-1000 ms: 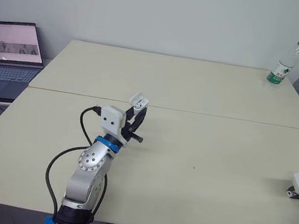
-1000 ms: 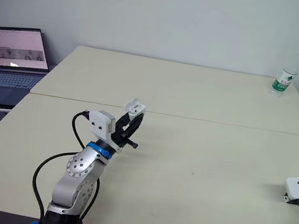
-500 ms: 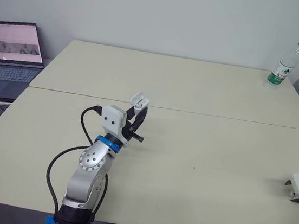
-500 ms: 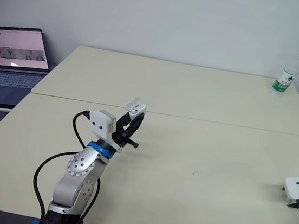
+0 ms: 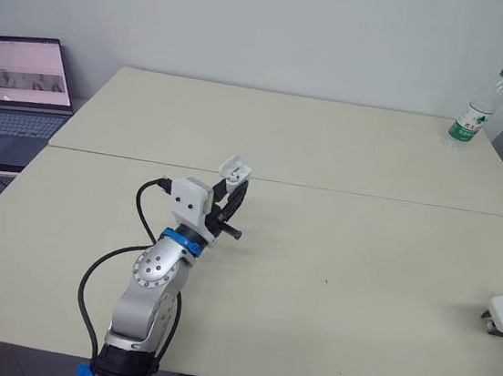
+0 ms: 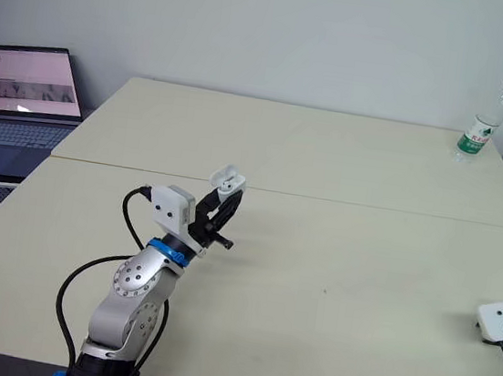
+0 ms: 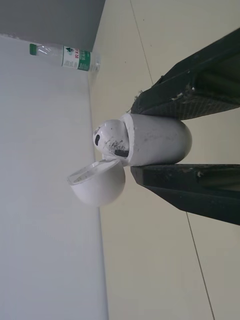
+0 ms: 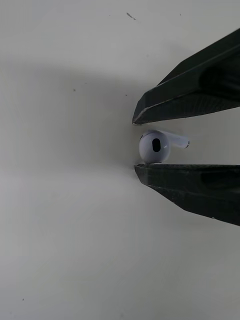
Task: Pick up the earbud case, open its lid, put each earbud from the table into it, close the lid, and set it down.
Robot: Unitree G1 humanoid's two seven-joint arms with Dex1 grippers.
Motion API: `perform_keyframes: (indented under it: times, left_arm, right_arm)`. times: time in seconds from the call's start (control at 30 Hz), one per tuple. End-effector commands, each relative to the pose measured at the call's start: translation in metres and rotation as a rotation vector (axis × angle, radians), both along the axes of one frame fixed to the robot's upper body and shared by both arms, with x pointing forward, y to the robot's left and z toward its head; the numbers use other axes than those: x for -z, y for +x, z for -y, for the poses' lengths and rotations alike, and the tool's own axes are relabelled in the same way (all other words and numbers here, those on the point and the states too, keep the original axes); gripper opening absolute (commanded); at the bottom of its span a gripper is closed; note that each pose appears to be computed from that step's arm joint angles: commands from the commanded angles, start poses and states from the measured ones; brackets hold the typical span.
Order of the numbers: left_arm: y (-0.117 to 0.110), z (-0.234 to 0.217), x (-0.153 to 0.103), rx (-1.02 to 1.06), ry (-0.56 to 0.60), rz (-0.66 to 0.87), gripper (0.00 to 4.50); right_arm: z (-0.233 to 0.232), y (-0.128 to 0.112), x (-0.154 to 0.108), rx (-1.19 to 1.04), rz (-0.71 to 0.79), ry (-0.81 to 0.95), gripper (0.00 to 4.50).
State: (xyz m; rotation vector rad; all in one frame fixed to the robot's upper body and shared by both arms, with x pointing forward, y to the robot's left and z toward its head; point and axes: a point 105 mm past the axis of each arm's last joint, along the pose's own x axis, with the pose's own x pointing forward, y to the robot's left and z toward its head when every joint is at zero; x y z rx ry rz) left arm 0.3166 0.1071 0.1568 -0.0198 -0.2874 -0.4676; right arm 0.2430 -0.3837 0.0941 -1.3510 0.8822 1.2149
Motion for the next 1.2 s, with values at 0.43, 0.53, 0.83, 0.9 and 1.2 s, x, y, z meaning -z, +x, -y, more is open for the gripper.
perform_keyframes:
  times: [0.43,0.53,0.83,0.9,1.2]
  left_arm:
    - [-0.005,0.004,-0.015,0.009,-0.016,0.061,0.79]
    - [-0.005,0.004,-0.015,0.008,-0.015,0.061,0.79]
    - [-0.004,0.003,-0.016,0.005,-0.019,0.061,0.79]
    - [-0.004,0.003,-0.016,0.004,-0.020,0.061,0.79]
    - [-0.003,0.004,-0.015,0.010,-0.017,0.062,0.79]
  right_arm:
    - [0.012,-0.002,-0.006,-0.011,0.011,-0.069,1.21]
    - [0.012,-0.002,-0.005,-0.010,0.011,-0.067,1.21]
    - [0.008,0.001,-0.005,-0.007,0.019,-0.048,0.38]
    - [0.008,0.002,-0.005,-0.003,0.020,-0.045,0.38]
    - [-0.041,0.029,-0.023,0.052,0.079,0.259,0.38]
